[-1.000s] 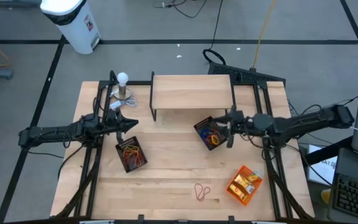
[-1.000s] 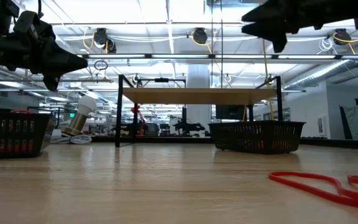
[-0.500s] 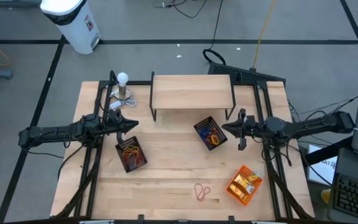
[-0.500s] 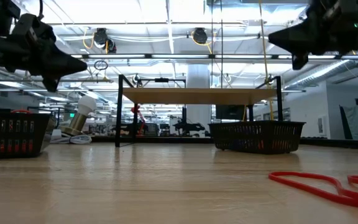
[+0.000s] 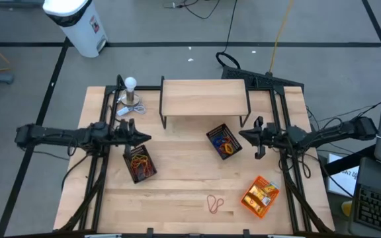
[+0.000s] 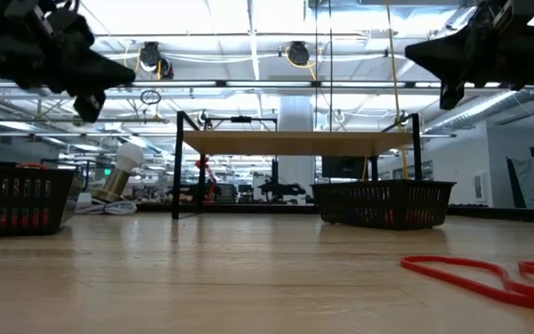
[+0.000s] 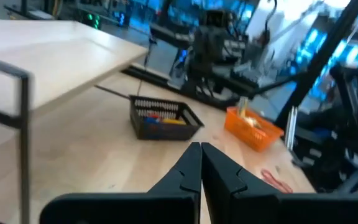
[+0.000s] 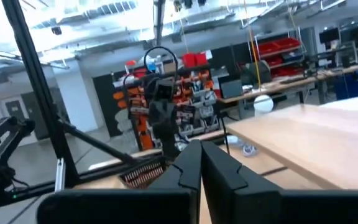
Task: Pick & Place Office Desk Supplies
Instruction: Put the red rubber band into the left black bin
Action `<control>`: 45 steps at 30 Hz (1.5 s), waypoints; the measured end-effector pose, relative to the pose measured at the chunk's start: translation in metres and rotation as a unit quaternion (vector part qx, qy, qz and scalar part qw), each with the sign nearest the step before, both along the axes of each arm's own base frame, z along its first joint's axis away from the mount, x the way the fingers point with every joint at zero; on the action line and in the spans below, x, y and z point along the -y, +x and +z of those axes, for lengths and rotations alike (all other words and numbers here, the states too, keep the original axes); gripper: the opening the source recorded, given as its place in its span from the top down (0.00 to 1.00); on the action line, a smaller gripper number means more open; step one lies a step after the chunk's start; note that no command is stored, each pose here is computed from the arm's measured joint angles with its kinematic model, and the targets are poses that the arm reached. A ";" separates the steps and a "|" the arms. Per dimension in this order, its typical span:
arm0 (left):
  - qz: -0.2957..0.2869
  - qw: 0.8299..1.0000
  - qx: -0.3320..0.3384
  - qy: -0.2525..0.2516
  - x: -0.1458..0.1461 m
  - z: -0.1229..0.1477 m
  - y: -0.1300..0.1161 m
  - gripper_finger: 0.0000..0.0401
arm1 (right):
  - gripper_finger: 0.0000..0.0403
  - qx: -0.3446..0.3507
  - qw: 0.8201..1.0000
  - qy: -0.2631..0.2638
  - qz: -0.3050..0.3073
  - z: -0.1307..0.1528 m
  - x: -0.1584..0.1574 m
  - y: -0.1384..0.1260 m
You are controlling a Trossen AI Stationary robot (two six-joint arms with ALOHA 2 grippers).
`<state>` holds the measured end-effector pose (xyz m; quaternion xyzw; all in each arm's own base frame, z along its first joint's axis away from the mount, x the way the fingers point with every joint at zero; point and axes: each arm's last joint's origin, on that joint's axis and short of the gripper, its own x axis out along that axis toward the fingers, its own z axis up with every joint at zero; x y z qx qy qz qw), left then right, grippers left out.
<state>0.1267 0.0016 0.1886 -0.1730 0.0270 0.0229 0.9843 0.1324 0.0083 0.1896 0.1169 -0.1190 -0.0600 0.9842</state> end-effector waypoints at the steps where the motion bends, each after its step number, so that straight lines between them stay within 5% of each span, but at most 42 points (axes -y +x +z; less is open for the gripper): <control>1: -0.003 1.000 -0.010 0.006 0.002 0.004 0.004 0.99 | 1.00 0.000 1.000 -0.001 0.000 0.000 0.000 0.000; 18: -0.146 0.978 -0.133 0.073 0.092 0.068 0.146 0.93 | 1.00 -0.012 1.000 -0.001 -0.009 -0.002 0.002 0.001; 26: -0.189 0.953 -0.228 0.065 0.142 0.037 0.221 0.86 | 1.00 -0.036 0.999 -0.002 0.006 -0.008 -0.002 0.004; 33: -0.233 0.931 -0.262 0.105 0.173 0.005 0.275 0.67 | 1.00 -0.030 1.000 -0.002 0.007 -0.007 -0.002 0.004; 40: -0.280 0.886 -0.308 0.204 0.189 -0.028 0.303 0.48 | 0.98 -0.044 0.999 -0.001 0.014 -0.010 -0.004 0.006; 45: -0.285 0.871 -0.335 0.219 0.187 -0.047 0.315 0.42 | 0.98 -0.046 0.999 -0.002 0.018 -0.011 -0.006 0.008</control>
